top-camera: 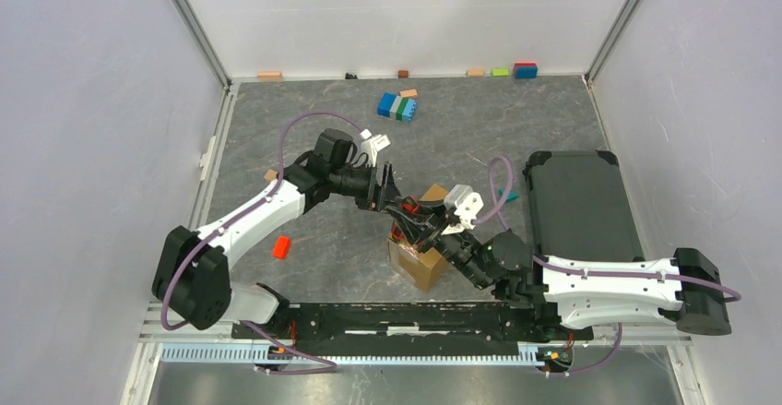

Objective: Unpack the express box
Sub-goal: Cut the express box at the center of the board.

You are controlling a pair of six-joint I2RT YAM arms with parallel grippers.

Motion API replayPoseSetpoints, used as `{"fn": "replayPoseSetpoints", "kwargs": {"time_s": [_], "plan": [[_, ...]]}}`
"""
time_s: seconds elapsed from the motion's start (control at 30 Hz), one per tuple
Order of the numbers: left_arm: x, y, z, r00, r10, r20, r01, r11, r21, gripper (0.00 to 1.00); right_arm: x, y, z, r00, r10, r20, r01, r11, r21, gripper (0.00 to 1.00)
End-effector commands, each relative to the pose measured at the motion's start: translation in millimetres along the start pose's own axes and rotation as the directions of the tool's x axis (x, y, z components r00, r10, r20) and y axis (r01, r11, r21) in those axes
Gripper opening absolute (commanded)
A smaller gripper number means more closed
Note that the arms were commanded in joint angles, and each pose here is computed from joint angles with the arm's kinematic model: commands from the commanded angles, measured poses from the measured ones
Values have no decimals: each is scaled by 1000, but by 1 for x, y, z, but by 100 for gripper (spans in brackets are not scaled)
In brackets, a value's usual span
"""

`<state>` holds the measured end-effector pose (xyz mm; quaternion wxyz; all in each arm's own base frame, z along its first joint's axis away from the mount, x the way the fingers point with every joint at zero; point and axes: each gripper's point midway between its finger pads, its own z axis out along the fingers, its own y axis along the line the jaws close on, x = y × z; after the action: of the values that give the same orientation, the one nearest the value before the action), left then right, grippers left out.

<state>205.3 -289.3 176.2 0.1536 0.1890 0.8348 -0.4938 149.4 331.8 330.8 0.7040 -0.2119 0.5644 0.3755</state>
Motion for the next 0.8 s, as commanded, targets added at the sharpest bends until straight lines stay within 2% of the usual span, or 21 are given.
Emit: {"fn": "replayPoseSetpoints", "kwargs": {"time_s": [0.0, 0.77], "plan": [[8, 5, 4, 999, -14, -33, 14, 1000, 9, 77, -14, 7, 1, 999, 10, 42, -8, 999, -34, 0], [18, 19, 12, 992, 18, -126, -18, 1000, 6, 76, 3, 16, -10, 990, -65, -125, 51, 992, -116, 0]]}}
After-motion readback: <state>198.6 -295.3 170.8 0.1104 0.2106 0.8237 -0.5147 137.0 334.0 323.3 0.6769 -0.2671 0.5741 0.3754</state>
